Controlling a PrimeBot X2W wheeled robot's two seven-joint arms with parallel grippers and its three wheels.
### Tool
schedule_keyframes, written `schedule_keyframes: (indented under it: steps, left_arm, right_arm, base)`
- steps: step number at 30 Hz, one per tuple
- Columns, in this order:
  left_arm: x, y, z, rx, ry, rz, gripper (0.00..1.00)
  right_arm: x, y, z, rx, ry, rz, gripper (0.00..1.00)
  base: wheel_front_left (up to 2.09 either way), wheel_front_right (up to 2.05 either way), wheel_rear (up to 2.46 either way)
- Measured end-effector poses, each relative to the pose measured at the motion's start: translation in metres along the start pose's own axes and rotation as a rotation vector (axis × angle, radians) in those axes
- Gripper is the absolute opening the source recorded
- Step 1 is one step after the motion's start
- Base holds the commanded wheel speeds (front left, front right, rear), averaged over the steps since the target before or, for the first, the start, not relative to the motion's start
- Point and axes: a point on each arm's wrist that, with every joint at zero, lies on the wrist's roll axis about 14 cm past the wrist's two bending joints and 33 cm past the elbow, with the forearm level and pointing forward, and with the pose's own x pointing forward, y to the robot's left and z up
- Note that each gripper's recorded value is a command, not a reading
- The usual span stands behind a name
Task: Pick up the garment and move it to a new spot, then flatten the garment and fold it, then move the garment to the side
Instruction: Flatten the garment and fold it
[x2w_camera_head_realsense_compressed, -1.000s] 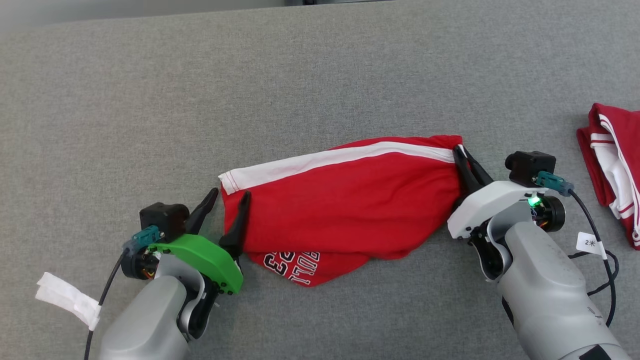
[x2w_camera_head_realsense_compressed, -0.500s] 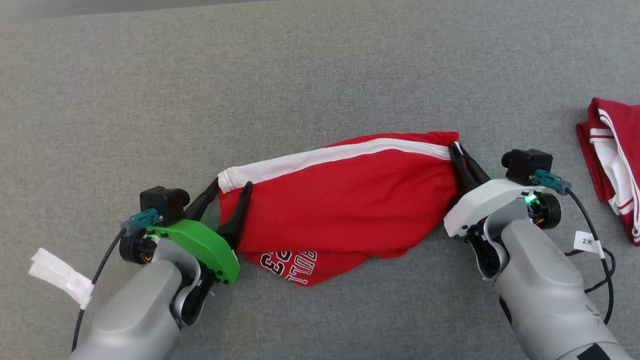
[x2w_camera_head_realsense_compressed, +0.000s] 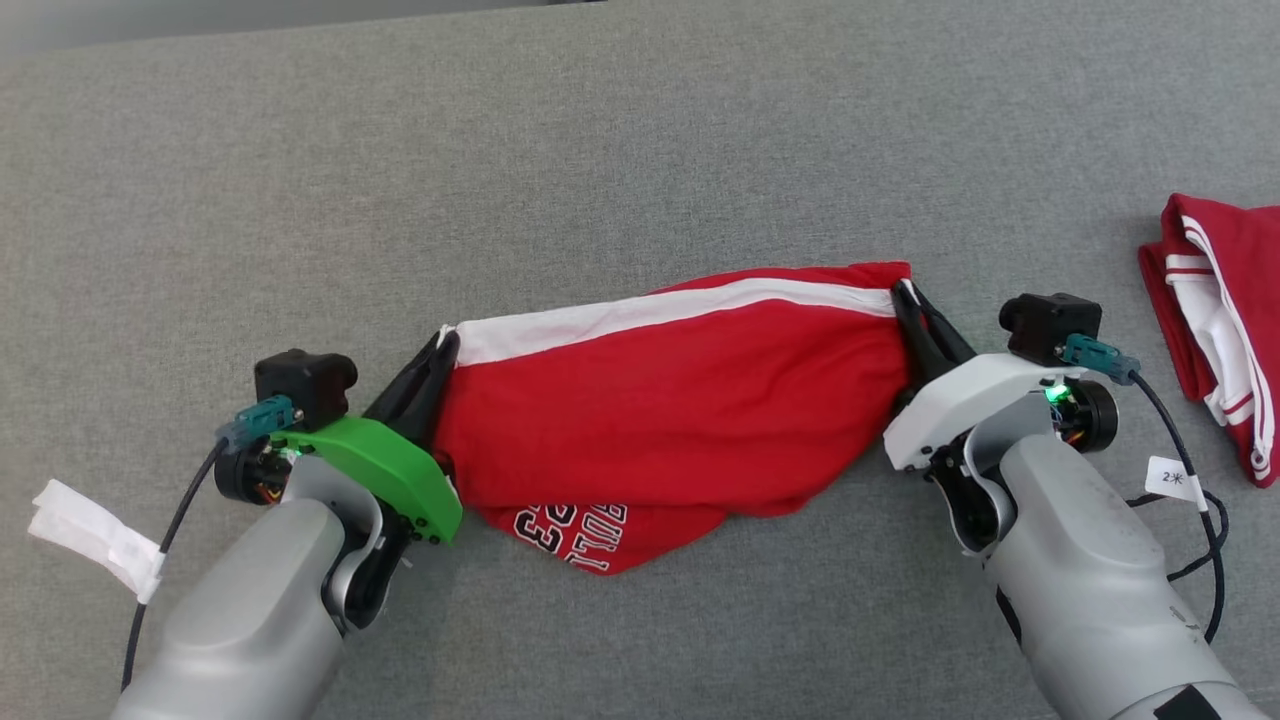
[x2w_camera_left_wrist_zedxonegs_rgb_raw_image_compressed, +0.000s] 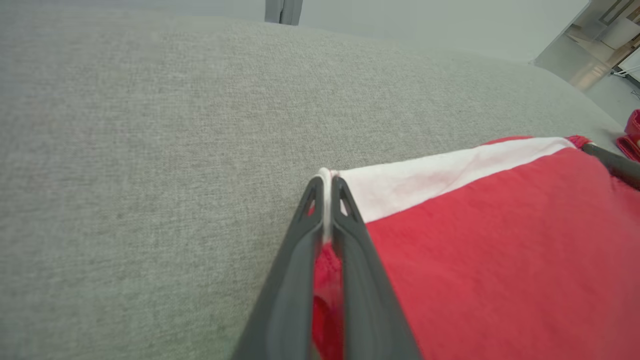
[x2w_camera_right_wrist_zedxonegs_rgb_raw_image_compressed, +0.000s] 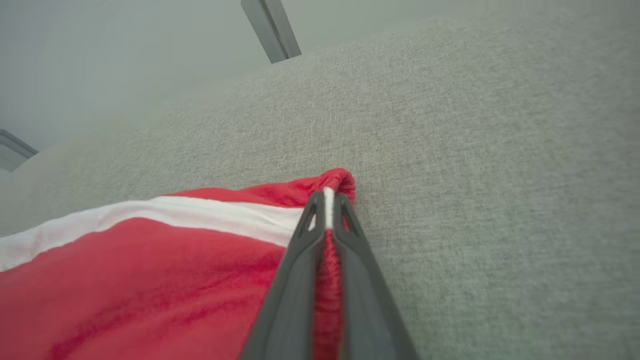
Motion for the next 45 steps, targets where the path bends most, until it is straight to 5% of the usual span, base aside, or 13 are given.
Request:
schedule_keyframes:
  steps: [8, 18, 25, 31, 45]
  left_arm:
    - [-0.004, -0.005, 0.080, 0.047, -0.231, -0.002, 0.00]
    - [-0.049, -0.018, 0.243, 0.282, -0.602, -0.025, 0.00]
    - [-0.083, -0.039, 0.304, 0.405, -0.713, -0.045, 0.00]
    - [-0.076, -0.035, 0.316, 0.414, -0.698, -0.045, 0.00]
    - [-0.005, 0.009, 0.341, 0.423, -0.688, 0.010, 0.00]
  right_arm:
    - [-0.001, 0.034, 0.081, 0.005, -0.233, 0.094, 0.00]
    - [-0.040, 0.114, 0.225, -0.066, -0.617, 0.308, 0.00]
    - [-0.075, 0.141, 0.285, -0.150, -0.754, 0.375, 0.00]
    - [-0.067, 0.155, 0.303, -0.195, -0.763, 0.392, 0.00]
    - [0.017, 0.152, 0.326, -0.346, -0.799, 0.338, 0.00]
  base:
    - [0.00, 0.00, 0.00]
    - [0.00, 0.00, 0.00]
    - [0.00, 0.00, 0.00]
    - [0.00, 0.00, 0.00]
    - [0.00, 0.00, 0.00]
